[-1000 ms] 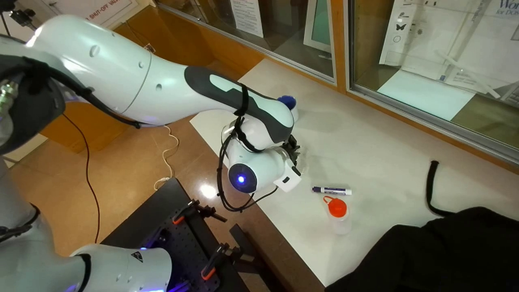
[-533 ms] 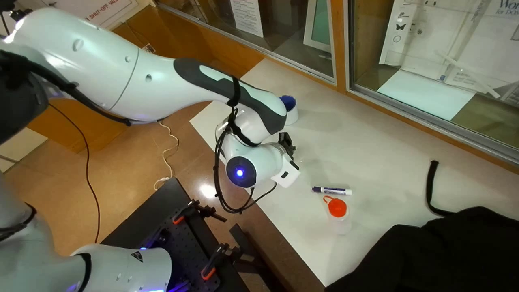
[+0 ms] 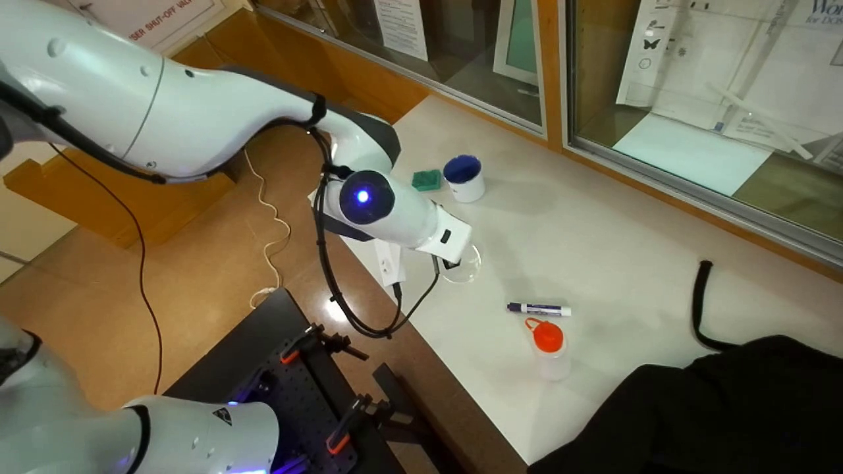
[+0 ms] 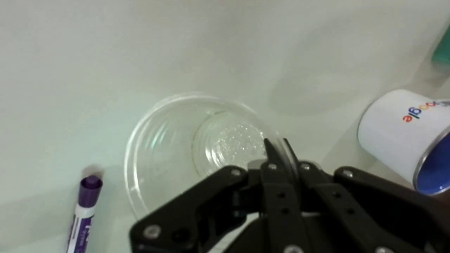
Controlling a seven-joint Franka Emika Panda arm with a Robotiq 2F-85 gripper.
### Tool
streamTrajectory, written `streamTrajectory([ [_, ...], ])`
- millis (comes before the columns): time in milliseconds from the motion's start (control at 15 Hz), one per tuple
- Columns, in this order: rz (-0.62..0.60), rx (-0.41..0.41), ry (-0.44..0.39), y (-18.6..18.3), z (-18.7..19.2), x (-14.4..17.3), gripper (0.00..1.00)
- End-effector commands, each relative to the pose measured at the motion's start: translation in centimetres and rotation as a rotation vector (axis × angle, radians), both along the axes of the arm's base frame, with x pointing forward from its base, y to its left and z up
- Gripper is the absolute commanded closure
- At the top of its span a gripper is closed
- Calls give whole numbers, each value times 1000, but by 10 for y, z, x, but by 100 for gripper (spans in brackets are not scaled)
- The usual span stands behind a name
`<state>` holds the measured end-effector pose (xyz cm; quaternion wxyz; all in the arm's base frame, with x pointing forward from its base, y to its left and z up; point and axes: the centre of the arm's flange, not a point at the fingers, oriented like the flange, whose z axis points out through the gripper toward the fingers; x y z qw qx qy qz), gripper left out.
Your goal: Put the cup upright, then put the marker in the cup
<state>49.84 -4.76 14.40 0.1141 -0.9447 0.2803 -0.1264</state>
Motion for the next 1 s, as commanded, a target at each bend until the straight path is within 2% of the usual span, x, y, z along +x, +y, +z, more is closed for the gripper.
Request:
streamTrajectory([
  [0,117,-154,75,18,25,16,99],
  [67,152,-199,90,20,24,16,99],
  [133,118,-116,60,14,1,4,99],
  [400,118,-124,72,17,-2,3,99],
  [933,464,-473,188,-3,11,39,99],
])
